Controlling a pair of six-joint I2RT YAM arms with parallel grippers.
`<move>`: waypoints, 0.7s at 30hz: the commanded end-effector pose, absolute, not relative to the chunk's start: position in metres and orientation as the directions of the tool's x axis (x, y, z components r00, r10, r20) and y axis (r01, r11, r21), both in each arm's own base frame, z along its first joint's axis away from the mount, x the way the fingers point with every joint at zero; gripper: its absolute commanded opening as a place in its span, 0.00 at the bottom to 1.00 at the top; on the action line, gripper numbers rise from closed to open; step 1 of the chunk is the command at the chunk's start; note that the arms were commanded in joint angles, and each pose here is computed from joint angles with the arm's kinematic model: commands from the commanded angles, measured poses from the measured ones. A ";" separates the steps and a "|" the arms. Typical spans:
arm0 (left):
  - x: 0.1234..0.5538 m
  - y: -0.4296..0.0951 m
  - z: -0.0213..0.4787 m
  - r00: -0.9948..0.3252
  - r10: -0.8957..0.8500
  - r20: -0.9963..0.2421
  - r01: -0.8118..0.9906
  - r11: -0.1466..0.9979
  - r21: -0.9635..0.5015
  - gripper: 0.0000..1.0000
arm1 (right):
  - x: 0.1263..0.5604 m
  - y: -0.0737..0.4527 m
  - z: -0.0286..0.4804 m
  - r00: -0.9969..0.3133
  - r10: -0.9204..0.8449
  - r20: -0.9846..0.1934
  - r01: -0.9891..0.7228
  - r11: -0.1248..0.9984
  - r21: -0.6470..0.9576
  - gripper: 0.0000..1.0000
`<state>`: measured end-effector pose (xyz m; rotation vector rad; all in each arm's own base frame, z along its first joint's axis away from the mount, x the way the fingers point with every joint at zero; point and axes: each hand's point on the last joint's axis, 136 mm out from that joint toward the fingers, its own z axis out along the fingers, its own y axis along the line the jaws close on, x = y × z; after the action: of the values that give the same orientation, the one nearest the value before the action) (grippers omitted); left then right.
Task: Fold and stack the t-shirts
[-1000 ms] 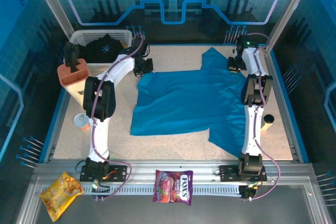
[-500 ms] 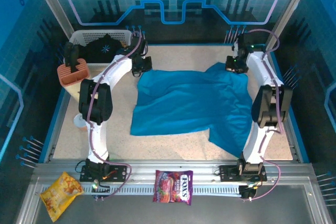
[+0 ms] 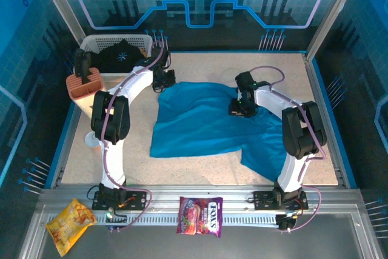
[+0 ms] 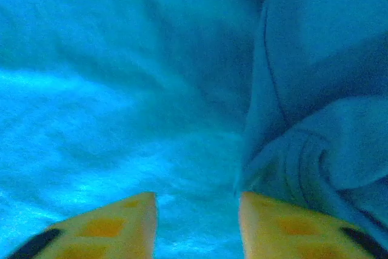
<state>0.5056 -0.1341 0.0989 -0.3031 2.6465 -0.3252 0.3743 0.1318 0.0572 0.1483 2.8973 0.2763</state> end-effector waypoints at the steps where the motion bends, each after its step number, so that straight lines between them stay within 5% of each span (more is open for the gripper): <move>1: 0.503 -0.133 0.112 -0.863 -0.271 -0.427 -0.151 0.944 -0.295 0.00 | 0.399 0.111 0.099 -0.932 0.173 -0.320 0.123 0.978 0.169 0.51; 12: 0.505 -0.138 0.110 -0.865 -0.277 -0.417 -0.143 0.935 -0.324 0.00 | 0.418 -0.010 0.101 -0.827 0.461 -0.321 0.422 0.887 0.188 0.56; 21: 0.502 -0.141 0.111 -0.866 -0.286 -0.411 -0.143 0.928 -0.343 0.00 | 0.445 -0.046 0.046 -0.805 0.549 -0.223 0.535 0.835 0.126 0.48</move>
<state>0.5027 -0.1386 0.0929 -0.2950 2.6542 -0.3632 0.4460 -0.0379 0.0562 0.7588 2.7448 0.1102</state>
